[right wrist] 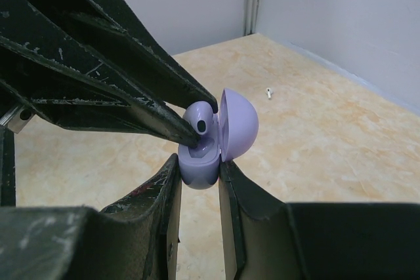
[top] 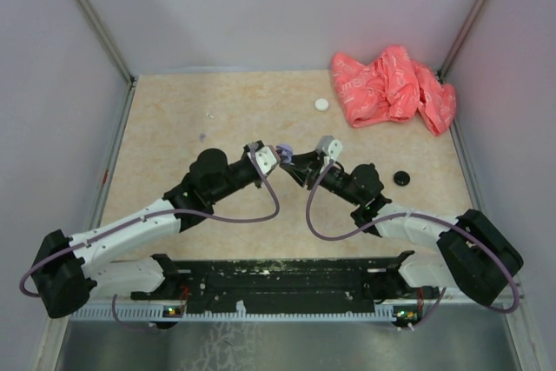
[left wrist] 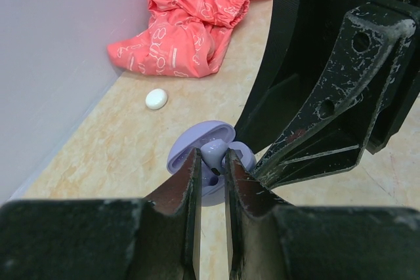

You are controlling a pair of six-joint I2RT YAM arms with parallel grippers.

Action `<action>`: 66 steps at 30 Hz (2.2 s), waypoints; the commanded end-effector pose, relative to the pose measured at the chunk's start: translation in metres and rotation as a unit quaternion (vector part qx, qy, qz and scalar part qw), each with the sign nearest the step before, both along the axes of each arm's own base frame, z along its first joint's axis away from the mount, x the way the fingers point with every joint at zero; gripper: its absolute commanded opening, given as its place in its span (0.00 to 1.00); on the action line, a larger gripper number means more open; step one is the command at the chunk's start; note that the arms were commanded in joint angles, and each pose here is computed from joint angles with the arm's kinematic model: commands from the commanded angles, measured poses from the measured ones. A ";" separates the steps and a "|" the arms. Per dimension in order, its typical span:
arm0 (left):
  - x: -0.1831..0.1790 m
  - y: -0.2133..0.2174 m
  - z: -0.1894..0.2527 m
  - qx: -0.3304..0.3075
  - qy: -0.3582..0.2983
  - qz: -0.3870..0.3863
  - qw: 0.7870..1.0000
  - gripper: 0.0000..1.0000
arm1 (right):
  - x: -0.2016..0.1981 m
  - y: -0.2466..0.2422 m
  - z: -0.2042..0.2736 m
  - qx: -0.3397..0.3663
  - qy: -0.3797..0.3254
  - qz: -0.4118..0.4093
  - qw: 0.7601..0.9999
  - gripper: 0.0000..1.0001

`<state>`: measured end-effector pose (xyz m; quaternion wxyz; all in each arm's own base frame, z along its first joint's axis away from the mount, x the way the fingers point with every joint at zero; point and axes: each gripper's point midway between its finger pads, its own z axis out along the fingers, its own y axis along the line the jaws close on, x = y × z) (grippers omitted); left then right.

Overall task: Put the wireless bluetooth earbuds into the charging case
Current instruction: Place the earbud in the charging case, then pick up the earbud from the center of the board.

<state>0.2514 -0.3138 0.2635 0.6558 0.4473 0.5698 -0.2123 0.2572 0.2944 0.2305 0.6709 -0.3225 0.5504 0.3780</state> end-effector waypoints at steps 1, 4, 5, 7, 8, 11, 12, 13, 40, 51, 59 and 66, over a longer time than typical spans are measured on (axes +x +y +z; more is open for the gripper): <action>-0.013 -0.004 0.001 0.009 0.002 -0.029 1.000 0.18 | -0.002 -0.002 0.043 0.046 -0.046 0.001 0.998 0.00; -0.015 -0.005 -0.001 0.012 0.007 -0.035 0.999 0.21 | -0.002 -0.002 0.044 0.045 -0.046 0.002 0.998 0.00; -0.015 -0.005 -0.001 0.012 0.007 -0.035 0.999 0.23 | -0.002 -0.002 0.044 0.045 -0.046 0.002 0.998 0.00; -0.016 -0.005 -0.001 0.013 0.010 -0.035 0.999 0.26 | -0.002 -0.002 0.044 0.045 -0.046 0.002 0.998 0.00; -0.016 -0.005 -0.001 0.013 0.010 -0.035 0.999 0.28 | -0.002 -0.002 0.044 0.045 -0.046 0.002 0.998 0.00; -0.017 -0.005 0.002 0.009 0.012 -0.037 0.999 0.32 | -0.002 -0.002 0.044 0.045 -0.046 0.002 0.998 0.00; -0.017 -0.005 0.003 0.008 0.011 -0.038 0.999 0.33 | -0.002 -0.002 0.044 0.045 -0.046 0.002 0.998 0.00; -0.018 -0.005 0.004 0.006 0.012 -0.038 0.999 0.35 | -0.002 -0.002 0.044 0.045 -0.046 0.002 0.998 0.00; 0.038 0.091 -0.029 -0.029 0.175 0.248 0.952 0.67 | 0.001 -0.018 0.020 0.021 -0.043 -0.041 0.998 0.00; 0.092 0.165 -0.078 -0.023 0.280 0.388 0.878 0.65 | 0.001 -0.026 0.007 0.010 -0.045 -0.057 0.997 0.00; 0.133 0.221 -0.107 -0.012 0.315 0.456 0.832 0.64 | 0.002 -0.031 0.000 0.004 -0.044 -0.069 0.997 0.00; 0.168 0.249 -0.137 -0.007 0.362 0.484 0.797 0.62 | 0.003 -0.033 -0.006 0.000 -0.044 -0.077 0.996 0.00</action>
